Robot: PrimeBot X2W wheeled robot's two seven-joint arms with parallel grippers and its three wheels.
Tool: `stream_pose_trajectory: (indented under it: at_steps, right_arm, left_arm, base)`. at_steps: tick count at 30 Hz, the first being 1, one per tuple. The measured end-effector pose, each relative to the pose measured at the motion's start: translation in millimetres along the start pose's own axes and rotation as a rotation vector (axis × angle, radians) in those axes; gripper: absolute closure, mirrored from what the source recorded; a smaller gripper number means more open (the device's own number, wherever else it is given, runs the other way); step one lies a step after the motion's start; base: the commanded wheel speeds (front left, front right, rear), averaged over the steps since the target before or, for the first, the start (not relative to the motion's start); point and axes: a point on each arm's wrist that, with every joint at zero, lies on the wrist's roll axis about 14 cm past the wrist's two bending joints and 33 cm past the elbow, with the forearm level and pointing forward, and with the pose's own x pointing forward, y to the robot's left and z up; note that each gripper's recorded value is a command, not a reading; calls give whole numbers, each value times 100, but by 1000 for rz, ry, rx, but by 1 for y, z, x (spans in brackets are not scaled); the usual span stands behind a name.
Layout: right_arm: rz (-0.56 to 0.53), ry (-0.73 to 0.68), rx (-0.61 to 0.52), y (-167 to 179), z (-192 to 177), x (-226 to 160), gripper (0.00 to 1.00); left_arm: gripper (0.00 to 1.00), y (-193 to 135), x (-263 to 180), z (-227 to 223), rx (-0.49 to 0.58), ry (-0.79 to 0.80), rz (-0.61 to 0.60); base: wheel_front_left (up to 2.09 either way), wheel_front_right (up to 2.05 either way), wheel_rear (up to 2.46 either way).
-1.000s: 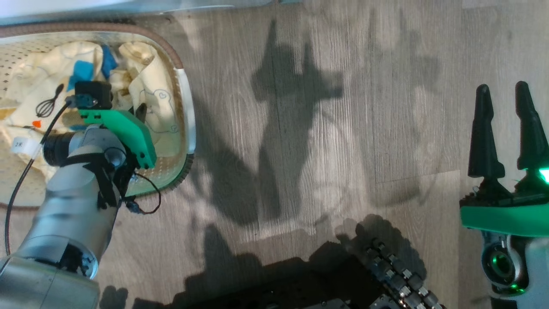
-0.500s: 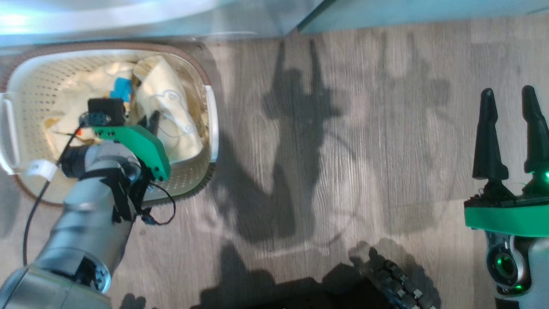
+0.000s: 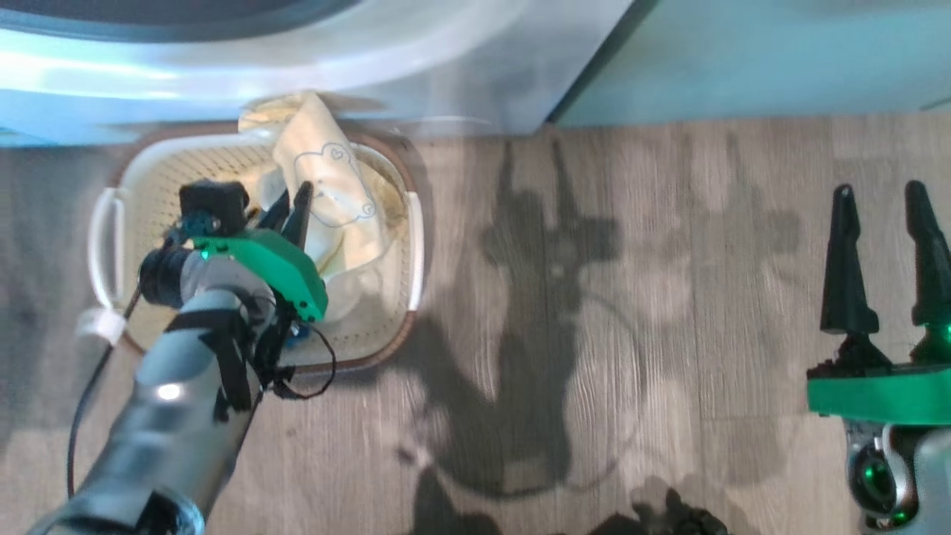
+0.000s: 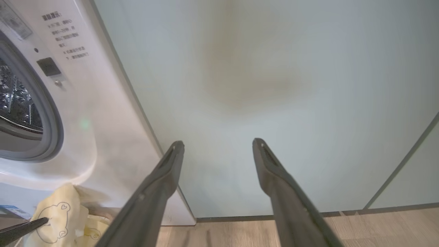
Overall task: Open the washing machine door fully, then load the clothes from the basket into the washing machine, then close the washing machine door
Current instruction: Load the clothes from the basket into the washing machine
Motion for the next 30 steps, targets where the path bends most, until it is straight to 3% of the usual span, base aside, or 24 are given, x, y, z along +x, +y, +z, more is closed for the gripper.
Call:
stream_pose_trajectory:
  at_steps: [15, 30]
  right_arm:
    - [66, -47, 3, 25, 27, -28, 0]
    - [119, -90, 4, 43, 47, -58, 0]
  left_arm:
    - [100, 11, -99, 101, 42, -361, 121]
    - [100, 17, -207, 149, 116, -589, 231]
  base:
    - [0, 0, 0]
    - [0, 0, 0]
